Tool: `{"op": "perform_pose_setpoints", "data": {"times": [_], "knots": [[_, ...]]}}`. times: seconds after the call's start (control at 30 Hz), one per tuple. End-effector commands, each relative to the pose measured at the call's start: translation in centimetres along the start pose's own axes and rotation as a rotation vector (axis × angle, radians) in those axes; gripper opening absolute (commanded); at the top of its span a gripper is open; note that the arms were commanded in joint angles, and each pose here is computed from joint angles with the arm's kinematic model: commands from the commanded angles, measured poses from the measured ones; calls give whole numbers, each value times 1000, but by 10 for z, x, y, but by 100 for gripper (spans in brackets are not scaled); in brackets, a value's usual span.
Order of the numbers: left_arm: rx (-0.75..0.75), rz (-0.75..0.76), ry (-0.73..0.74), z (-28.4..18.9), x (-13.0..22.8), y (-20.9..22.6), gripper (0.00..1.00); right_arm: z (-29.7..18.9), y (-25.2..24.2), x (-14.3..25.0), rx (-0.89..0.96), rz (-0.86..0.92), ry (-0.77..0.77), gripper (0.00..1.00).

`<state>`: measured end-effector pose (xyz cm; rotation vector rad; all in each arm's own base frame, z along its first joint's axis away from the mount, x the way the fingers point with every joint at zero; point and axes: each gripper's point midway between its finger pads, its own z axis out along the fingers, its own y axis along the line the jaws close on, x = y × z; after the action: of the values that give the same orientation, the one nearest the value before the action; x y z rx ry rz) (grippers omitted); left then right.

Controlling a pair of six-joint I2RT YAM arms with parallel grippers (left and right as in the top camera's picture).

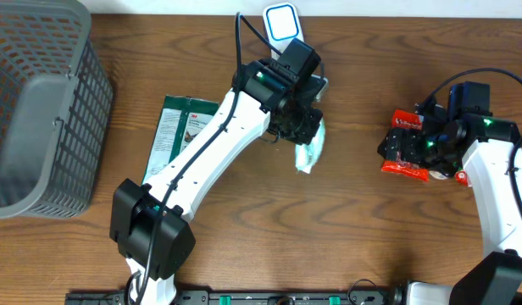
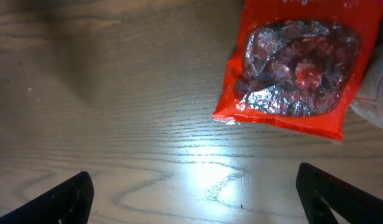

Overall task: Scan the item barcode
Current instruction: 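Carry the wipe pack right and set it down beside the red bag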

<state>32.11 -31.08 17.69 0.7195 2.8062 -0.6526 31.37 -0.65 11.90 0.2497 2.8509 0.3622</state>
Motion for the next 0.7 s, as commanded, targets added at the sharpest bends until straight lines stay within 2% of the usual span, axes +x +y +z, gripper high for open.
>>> {"op": "perform_pose_setpoints", "data": {"times": [0.0,0.07,0.23,0.3,0.37,0.43,0.57,0.67], "knots": [[121,-18,35,2,6,-19,8,-8,0,-24,2,-13,-112,99],[124,-18,36,2,6,-19,8,-9,8,-32,-46,26,-141,99],[177,-10,28,1,3,-29,8,-13,38,-27,-226,121,-107,99],[229,-2,21,-1,1,-38,8,-21,64,-26,-386,30,-104,99],[289,10,12,-4,-2,-48,8,-38,96,-17,-589,-181,-123,84],[326,19,6,-6,-4,-54,8,-54,116,-5,-740,-314,-145,80],[425,41,-3,-12,-7,-71,8,-72,133,9,-890,-428,-175,79],[517,66,-15,-20,-10,-86,8,-80,139,15,-948,-455,-185,75]]}}
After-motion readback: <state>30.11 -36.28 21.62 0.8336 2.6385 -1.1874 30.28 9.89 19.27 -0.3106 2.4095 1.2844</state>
